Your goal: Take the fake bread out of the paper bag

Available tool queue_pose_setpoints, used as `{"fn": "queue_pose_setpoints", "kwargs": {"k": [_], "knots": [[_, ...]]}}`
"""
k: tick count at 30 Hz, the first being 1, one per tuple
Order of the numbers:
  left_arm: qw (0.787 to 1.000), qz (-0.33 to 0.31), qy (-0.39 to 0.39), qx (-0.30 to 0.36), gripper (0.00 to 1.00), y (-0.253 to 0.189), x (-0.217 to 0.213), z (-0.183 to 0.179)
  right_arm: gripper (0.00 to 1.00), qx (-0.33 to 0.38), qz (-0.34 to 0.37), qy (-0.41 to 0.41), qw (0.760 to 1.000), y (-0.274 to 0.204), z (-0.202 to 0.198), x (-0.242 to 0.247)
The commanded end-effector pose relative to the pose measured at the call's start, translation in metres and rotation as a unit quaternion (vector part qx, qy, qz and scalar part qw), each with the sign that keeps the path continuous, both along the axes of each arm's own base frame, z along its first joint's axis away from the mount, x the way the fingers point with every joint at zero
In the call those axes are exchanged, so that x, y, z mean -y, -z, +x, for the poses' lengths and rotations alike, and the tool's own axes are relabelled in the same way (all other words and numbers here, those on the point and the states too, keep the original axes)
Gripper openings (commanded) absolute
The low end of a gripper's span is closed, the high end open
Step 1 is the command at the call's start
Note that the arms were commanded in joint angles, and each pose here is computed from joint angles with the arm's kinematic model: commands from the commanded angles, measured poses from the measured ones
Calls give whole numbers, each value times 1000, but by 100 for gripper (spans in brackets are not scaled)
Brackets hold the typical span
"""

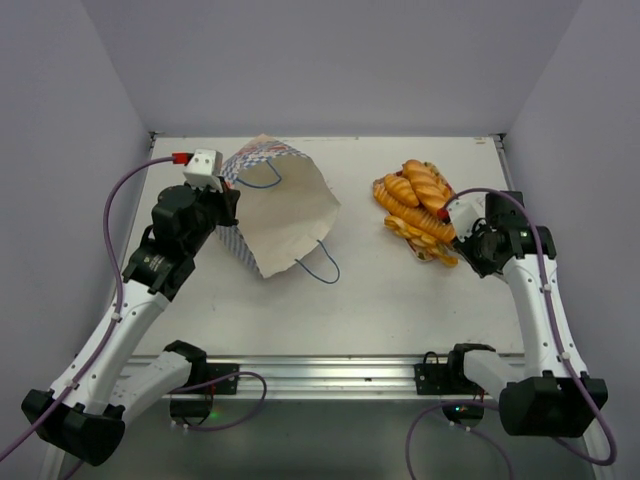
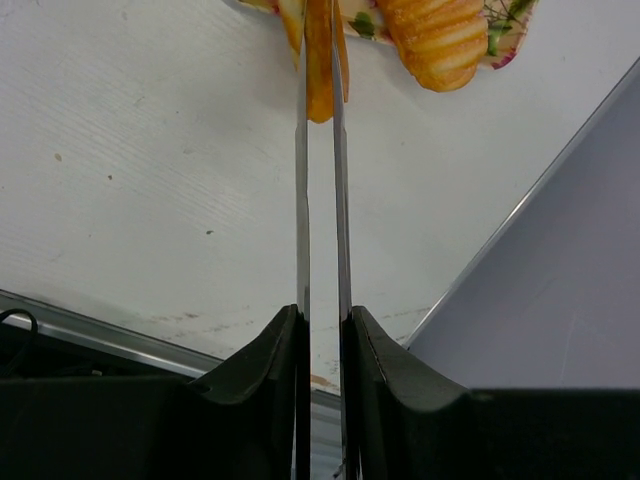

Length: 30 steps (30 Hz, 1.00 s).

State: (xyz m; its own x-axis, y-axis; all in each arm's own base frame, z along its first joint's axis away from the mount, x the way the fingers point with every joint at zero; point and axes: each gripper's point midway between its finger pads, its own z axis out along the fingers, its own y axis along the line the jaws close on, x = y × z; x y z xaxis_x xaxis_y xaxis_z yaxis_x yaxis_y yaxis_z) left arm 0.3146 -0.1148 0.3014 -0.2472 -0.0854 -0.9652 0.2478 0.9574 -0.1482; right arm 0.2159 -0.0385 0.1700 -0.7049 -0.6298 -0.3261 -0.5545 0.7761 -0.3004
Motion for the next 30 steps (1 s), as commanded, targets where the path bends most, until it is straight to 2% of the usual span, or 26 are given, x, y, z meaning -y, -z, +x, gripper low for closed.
{"fn": "queue_pose_setpoints", "kwargs": {"k": [1,15,30], "knots": [[1000,-4,1,30,0,-16,-2,1,27,45,-9,13,999,-19,20,8],[1000,-3,3,30,0,-18,-1,1,37,57,-3,28,998,-24,31,17],[999,-4,4,31,0,-20,-1,3,40,71,-5,46,996,-28,43,26]]}}
